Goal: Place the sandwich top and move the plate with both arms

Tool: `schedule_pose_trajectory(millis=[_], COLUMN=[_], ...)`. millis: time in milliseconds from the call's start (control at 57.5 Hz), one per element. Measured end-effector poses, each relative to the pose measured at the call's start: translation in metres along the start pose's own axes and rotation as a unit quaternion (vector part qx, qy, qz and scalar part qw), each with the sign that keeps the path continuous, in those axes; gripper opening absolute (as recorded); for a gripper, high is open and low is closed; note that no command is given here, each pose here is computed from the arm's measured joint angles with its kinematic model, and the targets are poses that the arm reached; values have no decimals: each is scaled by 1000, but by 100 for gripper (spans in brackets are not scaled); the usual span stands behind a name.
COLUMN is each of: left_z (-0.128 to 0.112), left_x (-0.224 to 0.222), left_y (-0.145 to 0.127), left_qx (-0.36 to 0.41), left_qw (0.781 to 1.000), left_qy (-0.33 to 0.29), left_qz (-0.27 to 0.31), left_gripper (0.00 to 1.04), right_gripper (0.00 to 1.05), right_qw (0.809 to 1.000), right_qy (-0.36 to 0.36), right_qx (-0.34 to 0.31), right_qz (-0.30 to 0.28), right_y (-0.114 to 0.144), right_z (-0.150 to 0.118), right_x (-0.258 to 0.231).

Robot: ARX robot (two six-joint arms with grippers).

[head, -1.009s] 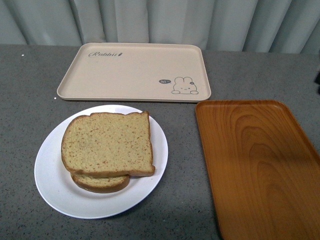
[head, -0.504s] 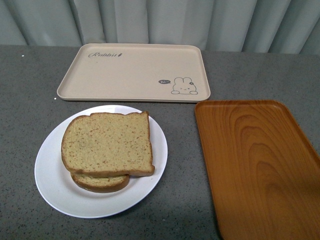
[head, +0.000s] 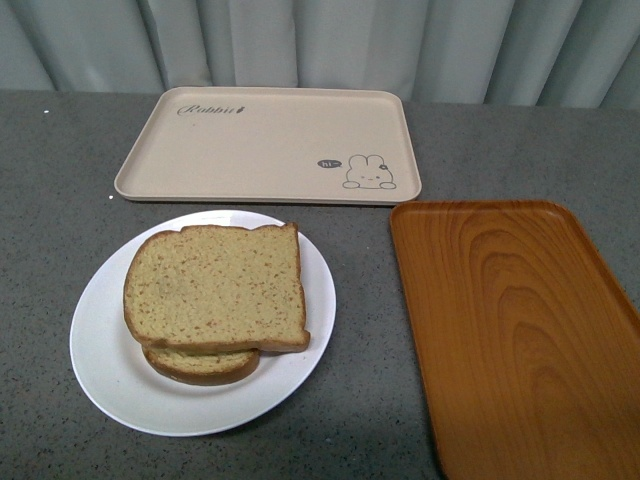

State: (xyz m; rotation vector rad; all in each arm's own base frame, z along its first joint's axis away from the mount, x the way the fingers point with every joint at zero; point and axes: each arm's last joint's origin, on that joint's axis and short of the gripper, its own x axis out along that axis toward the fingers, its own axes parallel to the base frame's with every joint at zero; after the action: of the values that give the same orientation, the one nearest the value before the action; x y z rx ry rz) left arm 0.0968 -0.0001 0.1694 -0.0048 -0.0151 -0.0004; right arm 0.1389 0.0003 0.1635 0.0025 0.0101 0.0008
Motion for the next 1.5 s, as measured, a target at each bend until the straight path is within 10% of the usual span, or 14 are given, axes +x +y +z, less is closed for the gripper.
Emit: schedule_pose_trajectory(millis=[1374,1496], left_z=[0,-6], left_x=[0,7], left_y=[0,1], left_qx=[-1,-43], left_qw=[1000,987], left_qy=[0,121], left_qz=[2,93], left_gripper=[98,98], right_gripper=[1,18], right_qw=[1000,1000], right_qy=[-8,-7], right_qx=[0,-1], right_qz=[2,1], right_y=[0,0], right_z=[2,2], right_x=[-41,-41])
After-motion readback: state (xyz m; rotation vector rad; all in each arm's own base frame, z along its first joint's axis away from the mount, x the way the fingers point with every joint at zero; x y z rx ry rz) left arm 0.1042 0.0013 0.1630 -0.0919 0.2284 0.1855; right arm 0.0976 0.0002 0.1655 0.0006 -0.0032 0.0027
